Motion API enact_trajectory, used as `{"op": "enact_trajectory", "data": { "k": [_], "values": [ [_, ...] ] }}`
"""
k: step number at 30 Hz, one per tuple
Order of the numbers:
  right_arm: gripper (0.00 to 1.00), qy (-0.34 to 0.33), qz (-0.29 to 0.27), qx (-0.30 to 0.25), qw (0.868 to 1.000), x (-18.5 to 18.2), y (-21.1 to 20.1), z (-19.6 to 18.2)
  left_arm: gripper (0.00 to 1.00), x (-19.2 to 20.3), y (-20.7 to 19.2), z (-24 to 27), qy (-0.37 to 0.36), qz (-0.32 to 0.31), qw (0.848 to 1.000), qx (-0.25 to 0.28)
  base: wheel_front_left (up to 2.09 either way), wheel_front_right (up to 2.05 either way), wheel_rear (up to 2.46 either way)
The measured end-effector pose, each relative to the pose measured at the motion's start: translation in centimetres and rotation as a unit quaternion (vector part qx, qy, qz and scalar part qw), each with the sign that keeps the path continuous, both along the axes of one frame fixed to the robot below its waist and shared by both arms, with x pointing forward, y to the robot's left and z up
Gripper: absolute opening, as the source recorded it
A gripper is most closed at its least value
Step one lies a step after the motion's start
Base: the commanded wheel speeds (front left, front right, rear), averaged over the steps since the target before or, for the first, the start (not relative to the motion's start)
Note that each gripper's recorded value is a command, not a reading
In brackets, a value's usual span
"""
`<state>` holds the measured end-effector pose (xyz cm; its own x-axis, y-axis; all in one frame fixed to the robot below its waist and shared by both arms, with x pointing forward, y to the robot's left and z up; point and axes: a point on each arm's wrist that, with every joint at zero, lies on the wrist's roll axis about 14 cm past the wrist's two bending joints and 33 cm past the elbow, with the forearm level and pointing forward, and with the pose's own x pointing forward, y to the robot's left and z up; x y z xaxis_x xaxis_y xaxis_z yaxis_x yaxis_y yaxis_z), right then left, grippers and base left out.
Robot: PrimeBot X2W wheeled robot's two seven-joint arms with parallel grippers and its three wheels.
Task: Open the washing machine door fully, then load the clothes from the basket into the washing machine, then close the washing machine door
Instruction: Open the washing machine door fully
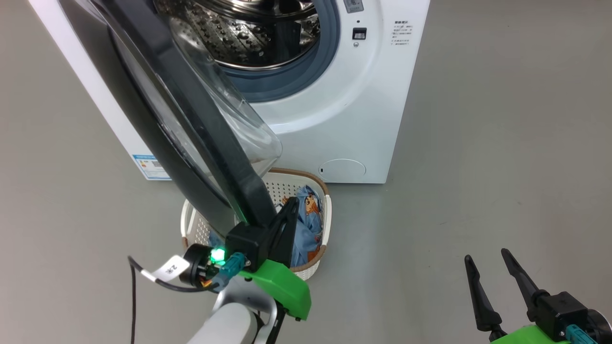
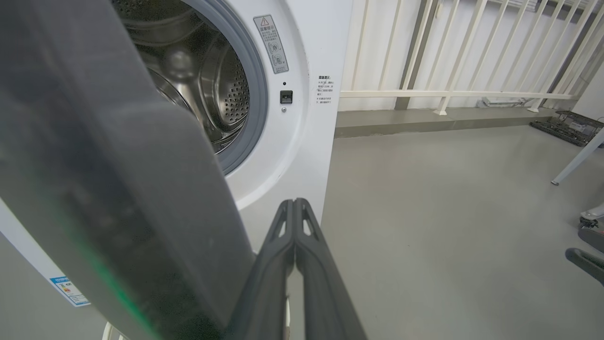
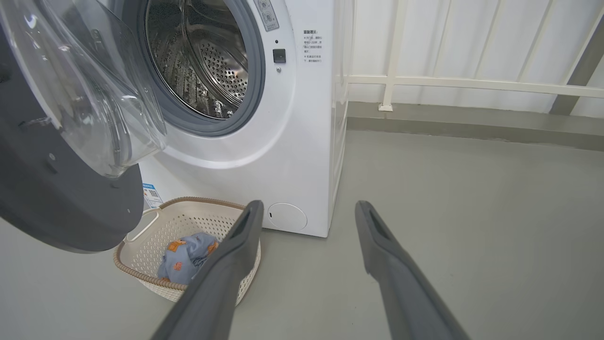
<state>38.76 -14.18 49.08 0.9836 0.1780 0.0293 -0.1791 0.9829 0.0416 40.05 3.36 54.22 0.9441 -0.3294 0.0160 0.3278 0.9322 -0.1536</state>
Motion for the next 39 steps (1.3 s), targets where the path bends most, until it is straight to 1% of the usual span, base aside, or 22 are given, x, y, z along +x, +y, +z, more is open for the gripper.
{"op": "enact_trajectory", "data": {
  "k": [14,28,35,39],
  "values": [
    [1.0,0.011,0.004,0.0,1.0,0.4,0.3,-0.8,0.0,0.2,1.1,-0.4,0.004,0.03,0.999,-0.015,0.0,0.0,0.0],
    [1.0,0.02,0.036,0.005,0.999,1.6,2.6,-1.6,0.0,-1.2,4.4,-0.4,-0.001,0.095,0.995,-0.036,0.0,0.0,0.0],
    [1.0,0.019,0.06,0.008,0.998,2.4,4.3,-1.7,0.0,-2.1,6.5,-0.8,0.003,0.137,0.99,-0.037,0.0,0.0,0.0],
    [1.0,0.017,0.074,0.007,0.997,2.9,5.4,-1.6,0.0,-2.6,8.5,-1.1,0.003,0.173,0.984,-0.034,0.0,0.0,0.0]
  ]
}}
